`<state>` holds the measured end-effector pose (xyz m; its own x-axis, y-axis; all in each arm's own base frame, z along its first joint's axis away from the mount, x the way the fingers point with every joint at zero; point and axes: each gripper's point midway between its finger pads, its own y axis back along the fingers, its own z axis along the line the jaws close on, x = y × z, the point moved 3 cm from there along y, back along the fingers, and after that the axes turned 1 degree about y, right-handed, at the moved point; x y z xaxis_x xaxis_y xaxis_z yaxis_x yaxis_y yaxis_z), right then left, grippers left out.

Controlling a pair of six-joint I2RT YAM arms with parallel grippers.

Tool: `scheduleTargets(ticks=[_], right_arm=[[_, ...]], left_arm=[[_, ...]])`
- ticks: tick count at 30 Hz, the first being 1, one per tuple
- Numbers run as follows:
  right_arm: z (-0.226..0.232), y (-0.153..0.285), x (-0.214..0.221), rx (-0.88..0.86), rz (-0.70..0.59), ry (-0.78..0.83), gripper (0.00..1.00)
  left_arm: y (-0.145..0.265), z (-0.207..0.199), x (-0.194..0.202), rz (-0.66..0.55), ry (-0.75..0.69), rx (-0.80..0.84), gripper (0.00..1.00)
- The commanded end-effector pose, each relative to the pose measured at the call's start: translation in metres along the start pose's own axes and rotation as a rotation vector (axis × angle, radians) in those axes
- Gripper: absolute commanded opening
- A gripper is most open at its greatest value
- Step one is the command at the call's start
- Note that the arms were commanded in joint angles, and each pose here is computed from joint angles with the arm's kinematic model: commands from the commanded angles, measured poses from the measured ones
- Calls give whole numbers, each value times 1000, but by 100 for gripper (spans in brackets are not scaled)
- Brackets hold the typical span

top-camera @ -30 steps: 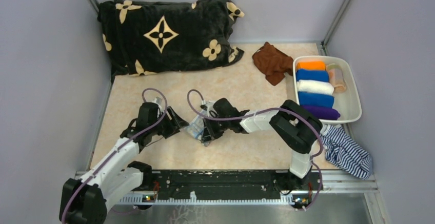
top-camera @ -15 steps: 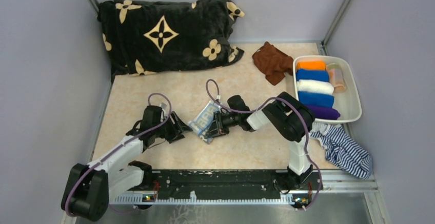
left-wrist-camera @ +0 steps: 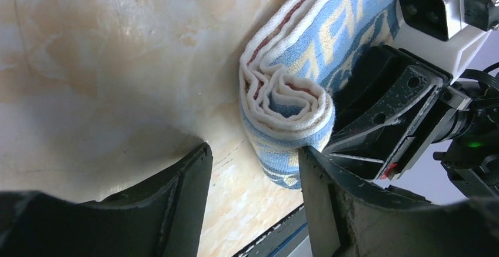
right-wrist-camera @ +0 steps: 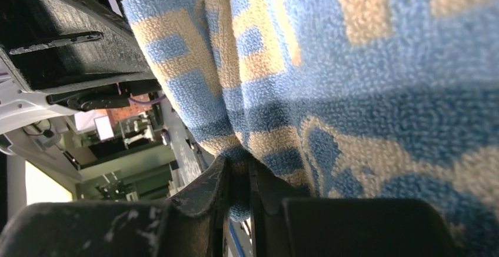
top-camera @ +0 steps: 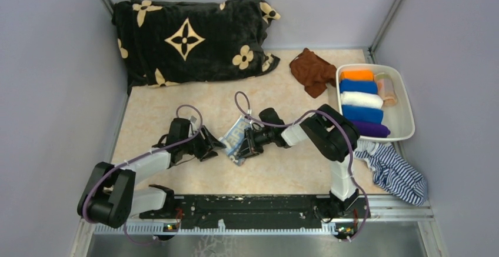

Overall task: Roll the towels
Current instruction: Roll the towel at the center of the board.

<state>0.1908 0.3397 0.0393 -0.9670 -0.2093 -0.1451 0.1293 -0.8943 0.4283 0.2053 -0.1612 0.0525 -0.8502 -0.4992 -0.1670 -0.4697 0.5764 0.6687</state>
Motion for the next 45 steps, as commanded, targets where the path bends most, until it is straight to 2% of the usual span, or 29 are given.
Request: scheduleTargets(ticks=[1,7,15,22,33,37,42,44,45], right_arm=[[6,7,-16,65,-38,103,17],[23,20,-23,239,-65,260,30],[62,39,-24,512,-152,598,48],[74,31,-18,741,-209,854,48],[53,0,-6,958,-179,942,48],[46,-2,-7,1028,-174,958,46],[31,-6,-6,1068,-125,978,33],[27,-9,-4,1066,-98,992,23],[27,-9,-4,1063,-85,999,12]], left_arm=[[-7,7,-6,-28,7,-34,63],[-14,29,2,-15,48,-108,61],[-16,36,4,-14,72,-137,60],[-16,34,2,-19,75,-132,59],[-15,33,2,-21,77,-131,59],[-15,32,3,-21,76,-126,60],[-13,29,2,-25,72,-116,60],[-12,29,2,-28,70,-113,60],[-11,28,2,-30,69,-110,60]])
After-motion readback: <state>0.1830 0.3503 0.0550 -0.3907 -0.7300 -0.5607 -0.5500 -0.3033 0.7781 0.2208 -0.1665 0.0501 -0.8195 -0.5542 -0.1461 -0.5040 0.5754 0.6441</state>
